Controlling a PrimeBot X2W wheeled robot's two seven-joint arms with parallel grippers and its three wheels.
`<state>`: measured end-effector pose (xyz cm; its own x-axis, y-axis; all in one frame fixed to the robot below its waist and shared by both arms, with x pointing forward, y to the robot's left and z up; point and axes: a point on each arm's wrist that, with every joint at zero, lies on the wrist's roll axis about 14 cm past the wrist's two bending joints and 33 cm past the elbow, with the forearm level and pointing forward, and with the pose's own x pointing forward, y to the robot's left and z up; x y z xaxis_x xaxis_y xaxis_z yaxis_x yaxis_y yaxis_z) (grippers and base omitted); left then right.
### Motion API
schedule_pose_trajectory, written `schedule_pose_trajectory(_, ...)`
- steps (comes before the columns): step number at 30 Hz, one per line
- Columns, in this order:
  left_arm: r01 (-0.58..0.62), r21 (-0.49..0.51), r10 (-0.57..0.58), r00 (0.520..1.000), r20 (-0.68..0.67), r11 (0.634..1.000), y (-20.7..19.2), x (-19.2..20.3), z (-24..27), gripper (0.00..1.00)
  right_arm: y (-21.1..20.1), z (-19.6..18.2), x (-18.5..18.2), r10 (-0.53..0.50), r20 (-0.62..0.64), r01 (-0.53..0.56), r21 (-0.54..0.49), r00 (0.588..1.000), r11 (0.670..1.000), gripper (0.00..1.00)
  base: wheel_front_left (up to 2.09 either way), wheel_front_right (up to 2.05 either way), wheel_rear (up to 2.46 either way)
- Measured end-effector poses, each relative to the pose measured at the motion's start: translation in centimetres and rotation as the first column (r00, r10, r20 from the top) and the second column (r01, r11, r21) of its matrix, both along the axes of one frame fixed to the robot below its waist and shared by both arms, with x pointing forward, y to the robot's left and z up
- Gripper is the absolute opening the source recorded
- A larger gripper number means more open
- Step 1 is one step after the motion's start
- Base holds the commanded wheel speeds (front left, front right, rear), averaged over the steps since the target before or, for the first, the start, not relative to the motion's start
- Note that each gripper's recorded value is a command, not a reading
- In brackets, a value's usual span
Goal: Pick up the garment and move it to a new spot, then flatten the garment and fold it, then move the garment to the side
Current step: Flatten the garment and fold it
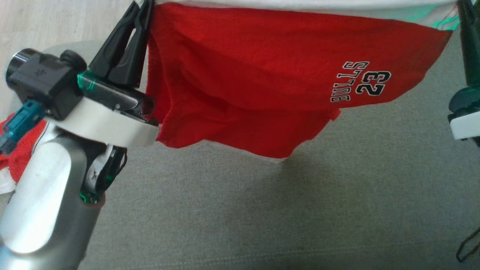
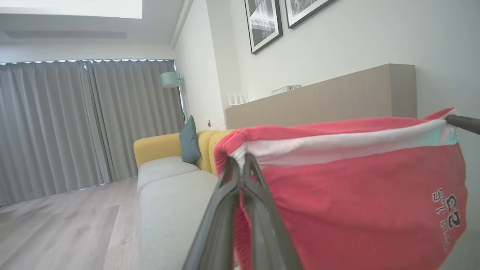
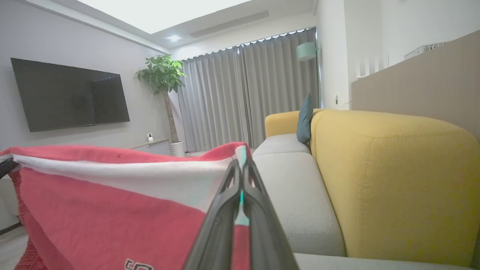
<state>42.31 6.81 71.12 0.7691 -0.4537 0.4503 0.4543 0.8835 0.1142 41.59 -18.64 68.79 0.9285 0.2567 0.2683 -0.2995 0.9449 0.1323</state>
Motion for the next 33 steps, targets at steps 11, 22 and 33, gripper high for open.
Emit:
schedule_pose_trajectory(11,0.065,-0.026,-0.067,0.99,-0.122,0.998,-2.1,6.3,-2.2,0.0,-0.3,0.0,5.0,-0.018,-0.019,0.019,0.021,1.0,1.0,0.0,0.0,0.0,0.0)
schedule_pose_trajectory(22,0.016,-0.087,-0.021,0.998,-0.054,0.996,-2.5,16.5,-0.5,0.0,0.8,4.6,15.0,-0.037,0.098,0.033,0.045,0.995,0.998,0.0,0.0,0.0,0.0)
schedule_pose_trajectory(33,-0.065,-0.081,0.021,0.89,-0.455,0.995,-2.7,21.6,-15.6,0.0,5.2,-9.4,20.0,0.008,-0.2,-0.007,0.006,0.98,1.0,0.0,0.0,0.0,0.0)
